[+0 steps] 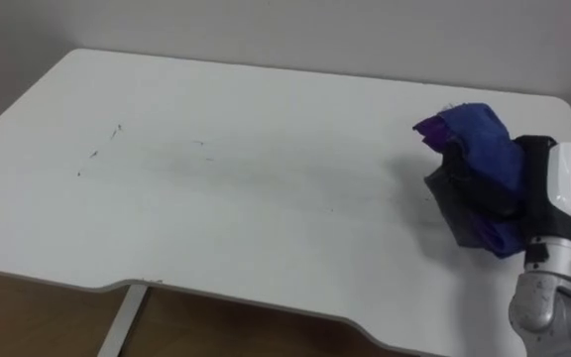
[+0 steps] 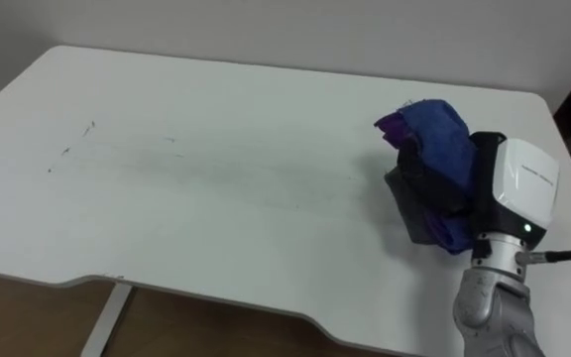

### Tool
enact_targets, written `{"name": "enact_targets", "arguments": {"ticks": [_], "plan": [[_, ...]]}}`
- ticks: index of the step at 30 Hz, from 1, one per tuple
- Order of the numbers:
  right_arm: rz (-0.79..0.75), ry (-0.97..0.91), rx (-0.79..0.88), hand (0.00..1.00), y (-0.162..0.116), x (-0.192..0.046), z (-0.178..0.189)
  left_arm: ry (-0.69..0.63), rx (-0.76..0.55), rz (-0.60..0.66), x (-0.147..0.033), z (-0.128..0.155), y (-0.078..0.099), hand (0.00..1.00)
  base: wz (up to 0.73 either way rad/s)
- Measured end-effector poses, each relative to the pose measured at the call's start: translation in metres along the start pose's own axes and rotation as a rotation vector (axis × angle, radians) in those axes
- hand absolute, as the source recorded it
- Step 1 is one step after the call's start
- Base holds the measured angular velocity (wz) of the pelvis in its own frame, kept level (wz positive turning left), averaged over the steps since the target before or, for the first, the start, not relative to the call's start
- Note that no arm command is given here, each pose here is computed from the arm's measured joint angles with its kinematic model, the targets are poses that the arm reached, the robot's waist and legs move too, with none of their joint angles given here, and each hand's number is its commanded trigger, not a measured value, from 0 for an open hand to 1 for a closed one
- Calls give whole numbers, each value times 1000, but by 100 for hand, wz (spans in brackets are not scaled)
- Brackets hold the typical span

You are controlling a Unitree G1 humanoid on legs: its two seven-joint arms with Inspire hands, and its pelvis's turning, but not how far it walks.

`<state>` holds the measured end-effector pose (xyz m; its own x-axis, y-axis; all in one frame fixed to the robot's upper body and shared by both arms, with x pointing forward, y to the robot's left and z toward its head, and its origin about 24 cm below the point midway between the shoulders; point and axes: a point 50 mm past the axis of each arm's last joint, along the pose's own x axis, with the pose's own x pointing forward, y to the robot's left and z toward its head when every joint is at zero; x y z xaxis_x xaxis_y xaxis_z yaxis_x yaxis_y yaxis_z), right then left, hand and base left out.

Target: Wipe table

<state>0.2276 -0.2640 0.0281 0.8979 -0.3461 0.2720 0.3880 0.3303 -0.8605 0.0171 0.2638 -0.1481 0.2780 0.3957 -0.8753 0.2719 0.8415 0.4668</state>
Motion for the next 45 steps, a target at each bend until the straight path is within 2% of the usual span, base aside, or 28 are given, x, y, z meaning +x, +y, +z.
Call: {"name": "enact_targets", "arguments": {"ticks": [9, 19, 20, 27, 28, 29, 30, 36, 45], "plan": [[-41, -8, 15, 0, -7, 9, 4, 1, -1, -31, 0, 0, -1, 0, 0], [-159, -40, -9, 0, -33, 19, 8, 16, -23, -34, 0, -5, 1, 0, 0], [-161, -42, -7, 100, -34, 19, 8, 14, -23, -33, 0, -4, 1, 0, 0], [-163, -38, 1, 100, -34, 19, 8, 16, -25, -28, -1, -5, 1, 0, 0], [-162, -36, 0, 92, -33, 18, 8, 22, -24, -26, -1, -8, 1, 0, 0], [-160, -33, -3, 44, -33, 17, 6, 26, -24, -25, -2, -9, 1, 0, 0], [-158, -31, -4, 0, -32, 16, 6, 28, -24, -25, -2, -10, 0, 0, 0], [-154, -14, -13, 0, -30, 14, 1, 39, -22, -27, -3, -14, -1, 0, 0], [-165, -16, -12, 0, -30, 13, 0, 16, -26, -20, -1, -6, 2, 0, 0]]}}
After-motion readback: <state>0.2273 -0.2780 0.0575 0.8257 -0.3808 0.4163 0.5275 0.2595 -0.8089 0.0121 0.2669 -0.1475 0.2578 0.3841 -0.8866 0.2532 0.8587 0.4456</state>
